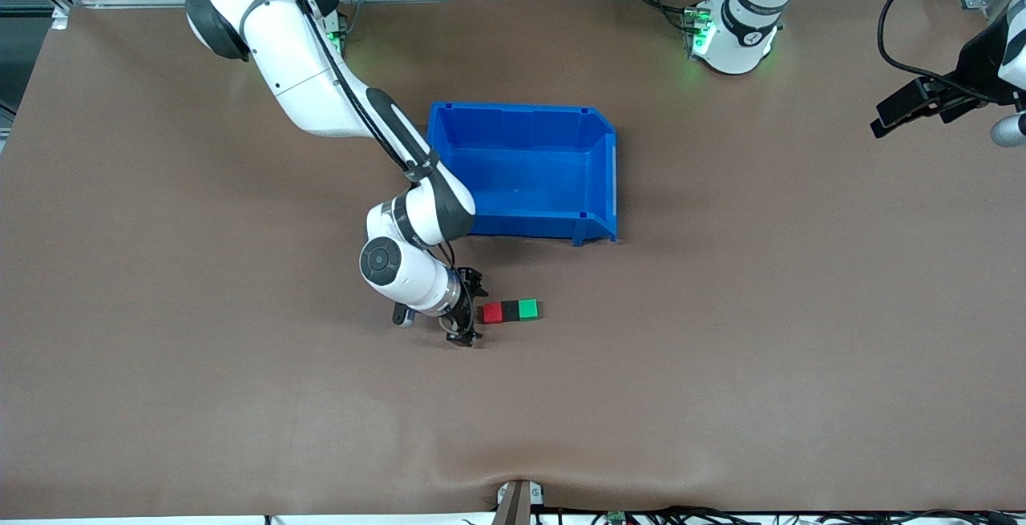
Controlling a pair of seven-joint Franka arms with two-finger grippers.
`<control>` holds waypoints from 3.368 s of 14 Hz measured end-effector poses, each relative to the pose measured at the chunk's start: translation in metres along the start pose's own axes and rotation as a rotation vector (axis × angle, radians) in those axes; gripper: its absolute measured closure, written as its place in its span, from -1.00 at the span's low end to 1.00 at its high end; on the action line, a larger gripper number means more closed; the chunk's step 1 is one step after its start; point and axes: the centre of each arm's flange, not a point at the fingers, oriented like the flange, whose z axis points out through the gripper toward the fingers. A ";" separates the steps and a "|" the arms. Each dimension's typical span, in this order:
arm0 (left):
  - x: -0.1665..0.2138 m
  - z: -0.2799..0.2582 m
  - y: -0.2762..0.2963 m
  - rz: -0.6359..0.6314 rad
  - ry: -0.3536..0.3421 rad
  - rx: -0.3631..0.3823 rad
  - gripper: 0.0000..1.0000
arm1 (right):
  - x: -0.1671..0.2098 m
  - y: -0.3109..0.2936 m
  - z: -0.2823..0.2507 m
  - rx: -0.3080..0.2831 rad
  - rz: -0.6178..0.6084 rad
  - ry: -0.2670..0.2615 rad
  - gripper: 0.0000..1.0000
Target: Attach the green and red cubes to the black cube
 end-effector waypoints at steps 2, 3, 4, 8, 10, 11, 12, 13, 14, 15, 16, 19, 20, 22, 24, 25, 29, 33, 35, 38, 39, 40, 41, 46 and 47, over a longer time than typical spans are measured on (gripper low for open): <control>0.000 0.000 0.000 0.000 0.000 0.000 -1.00 | 0.002 -0.004 -0.003 0.009 0.001 0.002 -1.00; 0.000 0.000 0.000 0.000 0.000 0.000 -1.00 | 0.002 -0.006 -0.005 0.013 0.001 0.002 -1.00; 0.000 0.000 0.000 0.000 0.000 0.000 -1.00 | 0.002 -0.007 -0.006 0.016 0.001 0.002 -1.00; 0.000 0.000 0.000 0.000 -0.004 0.001 -1.00 | 0.003 -0.013 -0.012 0.036 -0.013 0.014 -1.00; -0.001 0.001 0.000 0.000 -0.007 0.002 -1.00 | 0.002 -0.016 -0.016 0.052 -0.038 0.030 -1.00; -0.001 0.001 0.000 0.000 -0.008 0.002 -1.00 | 0.001 -0.018 -0.019 0.062 -0.050 0.037 -1.00; -0.001 0.001 0.000 0.000 -0.008 0.002 -1.00 | -0.001 -0.020 -0.023 0.070 -0.059 0.042 -1.00; -0.001 0.001 0.000 0.000 -0.008 0.002 -1.00 | -0.002 -0.021 -0.026 0.073 -0.062 0.042 -1.00; -0.001 0.001 0.000 0.000 -0.008 0.002 -1.00 | -0.003 -0.021 -0.029 0.070 -0.064 0.043 -1.00; -0.001 0.001 0.000 0.000 -0.008 0.002 -1.00 | -0.004 -0.021 -0.031 0.065 -0.065 0.044 -1.00; -0.001 0.001 0.000 0.000 -0.009 0.002 -1.00 | -0.005 -0.021 -0.034 0.062 -0.066 0.045 -1.00; -0.001 0.001 0.000 0.000 -0.009 0.002 -1.00 | -0.006 -0.023 -0.041 0.056 -0.066 0.048 -1.00; -0.001 0.001 0.000 0.000 -0.009 0.003 -1.00 | -0.006 -0.023 -0.043 0.054 -0.065 0.050 -1.00; -0.001 0.002 0.000 0.000 -0.009 0.003 -1.00 | -0.005 -0.025 -0.047 0.051 -0.064 0.056 -1.00; -0.001 0.002 0.000 0.001 -0.009 0.003 -1.00 | -0.002 -0.027 -0.051 0.042 -0.061 0.066 -1.00; -0.001 0.002 0.000 0.001 -0.009 0.003 -1.00 | -0.001 -0.027 -0.052 0.039 -0.059 0.070 -1.00; -0.001 0.002 0.000 0.000 -0.009 0.003 -1.00 | 0.006 -0.032 -0.056 0.044 -0.079 0.110 -1.00; -0.001 0.002 0.000 0.000 -0.010 0.003 -1.00 | 0.012 -0.031 -0.060 0.009 -0.099 0.156 -1.00; -0.001 0.002 0.000 0.000 -0.010 0.003 -1.00 | 0.016 -0.034 -0.065 -0.005 -0.117 0.163 -1.00; -0.001 0.002 0.000 0.000 -0.010 0.003 -1.00 | 0.021 -0.043 -0.085 -0.045 -0.135 0.174 -1.00; -0.001 0.002 0.000 0.000 -0.011 0.003 -1.00 | 0.023 -0.046 -0.093 -0.061 -0.148 0.177 -1.00; -0.001 0.002 0.000 0.001 -0.011 0.003 -1.00 | 0.026 -0.050 -0.100 -0.076 -0.157 0.180 -1.00; -0.001 0.002 0.000 0.000 -0.011 0.003 -1.00 | 0.029 -0.054 -0.105 -0.083 -0.164 0.181 -1.00; -0.001 0.002 0.000 0.000 -0.011 0.003 -1.00 | 0.047 -0.063 -0.126 -0.148 -0.266 0.186 -1.00; -0.001 0.002 0.000 0.001 -0.011 0.003 -1.00 | 0.049 -0.064 -0.130 -0.153 -0.273 0.185 -1.00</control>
